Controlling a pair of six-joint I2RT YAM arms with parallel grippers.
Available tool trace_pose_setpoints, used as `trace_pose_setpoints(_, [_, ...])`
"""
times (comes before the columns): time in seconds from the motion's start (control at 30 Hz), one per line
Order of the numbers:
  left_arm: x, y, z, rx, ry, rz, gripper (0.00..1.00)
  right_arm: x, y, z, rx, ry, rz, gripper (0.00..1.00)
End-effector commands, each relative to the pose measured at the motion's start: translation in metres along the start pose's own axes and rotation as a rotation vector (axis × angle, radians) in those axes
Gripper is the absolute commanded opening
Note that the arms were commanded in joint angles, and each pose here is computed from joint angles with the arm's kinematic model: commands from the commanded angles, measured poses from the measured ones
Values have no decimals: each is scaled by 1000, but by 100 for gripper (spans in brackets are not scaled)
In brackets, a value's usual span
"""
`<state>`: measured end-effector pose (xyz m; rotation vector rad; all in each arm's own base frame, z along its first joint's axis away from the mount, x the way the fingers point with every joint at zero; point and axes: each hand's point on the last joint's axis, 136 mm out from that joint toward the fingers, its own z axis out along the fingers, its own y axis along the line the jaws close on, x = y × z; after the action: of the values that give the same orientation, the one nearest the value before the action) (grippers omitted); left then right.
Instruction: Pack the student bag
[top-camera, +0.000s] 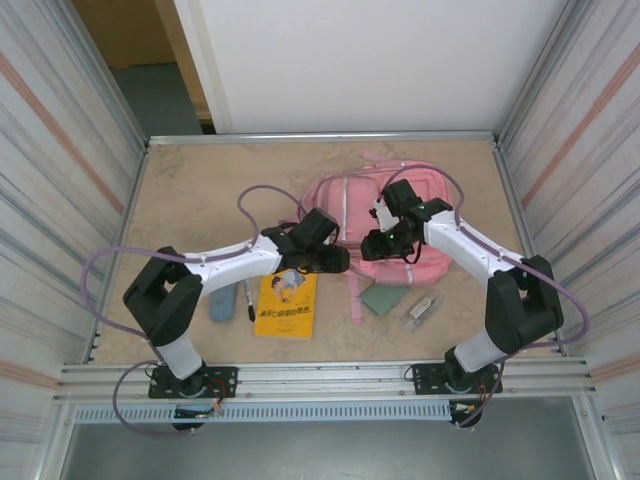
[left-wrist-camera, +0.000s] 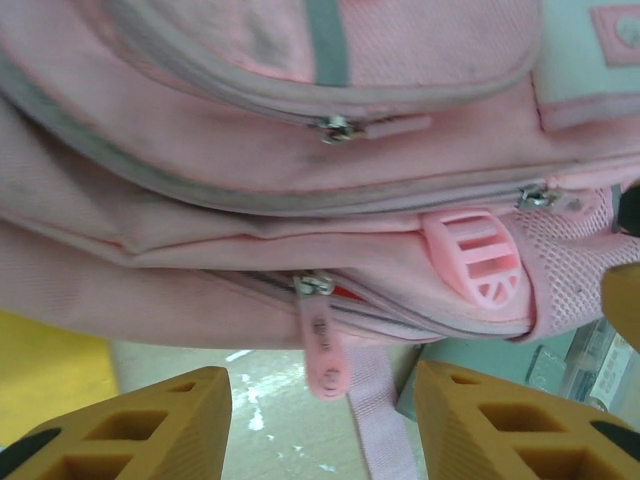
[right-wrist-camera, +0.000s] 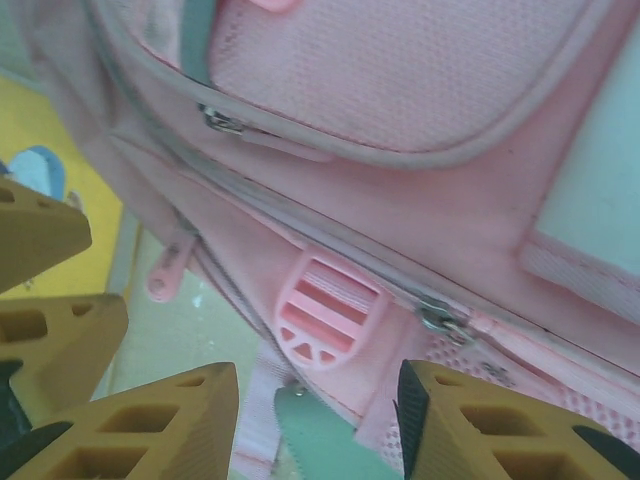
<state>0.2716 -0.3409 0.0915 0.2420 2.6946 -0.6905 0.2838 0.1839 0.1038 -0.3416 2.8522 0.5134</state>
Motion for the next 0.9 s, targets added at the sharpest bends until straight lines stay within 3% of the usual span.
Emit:
trace_pose_setpoints(0.0, [-3, -5, 1, -25, 22, 8, 49, 2, -6, -7, 36, -27, -10, 45])
trace_pose_setpoints(0.33, [16, 5, 14, -87, 92, -114, 46, 5, -1, -5, 10, -25, -19, 45])
trace_pose_setpoints(0.5, [15, -8, 22, -40, 106, -127, 44, 2, -1, -7, 14, -40, -28, 44])
trace_pose_setpoints(0.87, [-1, -9, 29, 0, 79, -141, 15, -3, 2, -13, 18, -90, -67, 45])
